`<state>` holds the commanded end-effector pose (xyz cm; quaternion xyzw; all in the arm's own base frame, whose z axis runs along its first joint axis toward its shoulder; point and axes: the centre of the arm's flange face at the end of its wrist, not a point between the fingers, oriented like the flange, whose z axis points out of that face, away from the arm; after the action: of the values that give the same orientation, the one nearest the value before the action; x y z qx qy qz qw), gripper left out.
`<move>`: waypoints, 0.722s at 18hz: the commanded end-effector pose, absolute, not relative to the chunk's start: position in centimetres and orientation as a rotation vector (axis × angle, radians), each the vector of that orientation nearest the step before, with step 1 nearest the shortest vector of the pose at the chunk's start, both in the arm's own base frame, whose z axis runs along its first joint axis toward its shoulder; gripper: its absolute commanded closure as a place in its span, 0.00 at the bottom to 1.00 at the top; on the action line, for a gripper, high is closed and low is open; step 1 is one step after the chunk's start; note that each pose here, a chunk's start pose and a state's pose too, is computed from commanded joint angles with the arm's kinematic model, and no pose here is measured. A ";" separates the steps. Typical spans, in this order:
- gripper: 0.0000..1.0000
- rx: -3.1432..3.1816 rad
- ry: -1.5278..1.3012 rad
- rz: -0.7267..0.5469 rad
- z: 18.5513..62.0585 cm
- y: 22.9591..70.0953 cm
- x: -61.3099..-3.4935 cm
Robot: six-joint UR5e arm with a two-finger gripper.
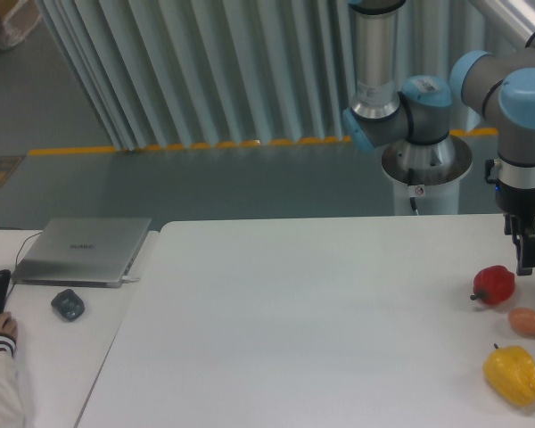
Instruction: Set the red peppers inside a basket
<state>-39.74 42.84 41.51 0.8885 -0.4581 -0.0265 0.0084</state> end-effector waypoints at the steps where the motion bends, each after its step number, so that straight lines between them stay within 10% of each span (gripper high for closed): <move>1: 0.00 2.779 -1.427 -0.085 41.6 42.7 -39.7; 13: 0.00 2.891 -1.161 -0.061 41.2 40.4 -39.8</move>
<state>-39.84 40.43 41.24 0.9278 -0.3725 -0.0195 0.0128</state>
